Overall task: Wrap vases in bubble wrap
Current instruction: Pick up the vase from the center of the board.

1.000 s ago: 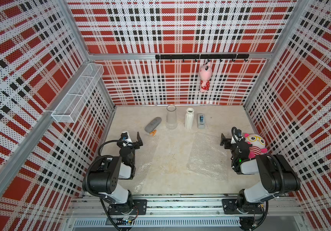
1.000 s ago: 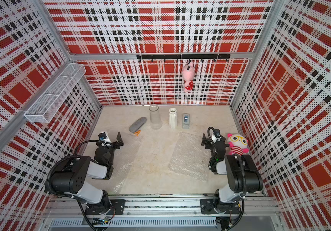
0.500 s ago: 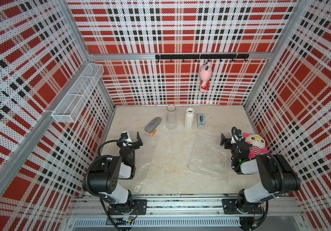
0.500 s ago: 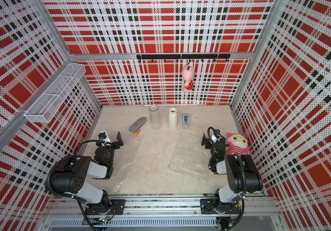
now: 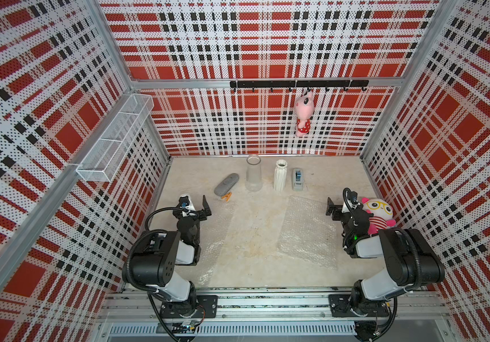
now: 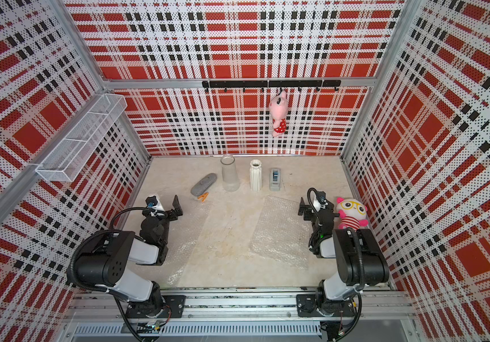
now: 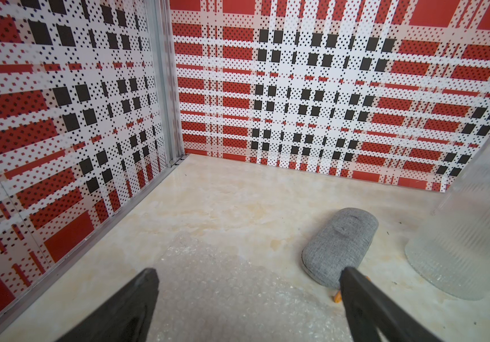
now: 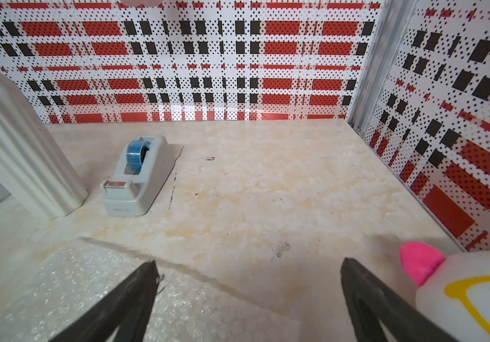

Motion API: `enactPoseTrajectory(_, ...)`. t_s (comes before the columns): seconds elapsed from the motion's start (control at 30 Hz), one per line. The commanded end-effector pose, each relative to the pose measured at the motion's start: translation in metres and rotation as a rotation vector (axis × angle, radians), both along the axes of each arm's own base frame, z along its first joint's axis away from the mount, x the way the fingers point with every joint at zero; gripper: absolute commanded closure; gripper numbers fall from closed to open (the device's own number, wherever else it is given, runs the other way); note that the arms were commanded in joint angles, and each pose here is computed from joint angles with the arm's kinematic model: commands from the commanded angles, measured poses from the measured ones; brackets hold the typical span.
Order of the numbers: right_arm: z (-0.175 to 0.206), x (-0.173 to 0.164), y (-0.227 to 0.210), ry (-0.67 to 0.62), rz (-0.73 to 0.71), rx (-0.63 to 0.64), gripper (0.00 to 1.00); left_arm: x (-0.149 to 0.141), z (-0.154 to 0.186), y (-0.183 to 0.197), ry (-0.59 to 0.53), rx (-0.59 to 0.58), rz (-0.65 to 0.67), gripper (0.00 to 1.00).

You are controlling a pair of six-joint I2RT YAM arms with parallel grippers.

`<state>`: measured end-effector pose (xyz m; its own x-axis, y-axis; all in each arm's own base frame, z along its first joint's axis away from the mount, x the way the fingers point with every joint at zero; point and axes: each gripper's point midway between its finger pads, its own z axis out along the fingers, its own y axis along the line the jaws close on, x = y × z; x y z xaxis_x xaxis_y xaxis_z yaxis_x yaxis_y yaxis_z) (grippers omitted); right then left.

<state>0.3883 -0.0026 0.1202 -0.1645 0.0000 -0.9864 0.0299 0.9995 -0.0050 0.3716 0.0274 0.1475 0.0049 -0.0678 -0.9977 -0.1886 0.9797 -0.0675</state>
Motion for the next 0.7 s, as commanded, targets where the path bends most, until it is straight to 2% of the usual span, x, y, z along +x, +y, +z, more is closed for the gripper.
enactPoseTrajectory(0.0,0.0089,0.0051,0.0034,-0.035,0.011,-0.016,0.0,0.0035,0.0108,0.0016,-0.038,0.012,0.004,0.02)
enactPoseTrajectory(0.57,0.0096,0.0048,0.0025,-0.036,0.005,-0.018,0.0,0.0017,0.0116,0.0005,-0.041,0.016,0.009,0.02)
enactPoseTrajectory(0.67,0.0119,0.0029,0.0038,-0.045,0.008,-0.022,0.0,-0.0061,0.0159,-0.0052,-0.063,0.046,0.019,0.02)
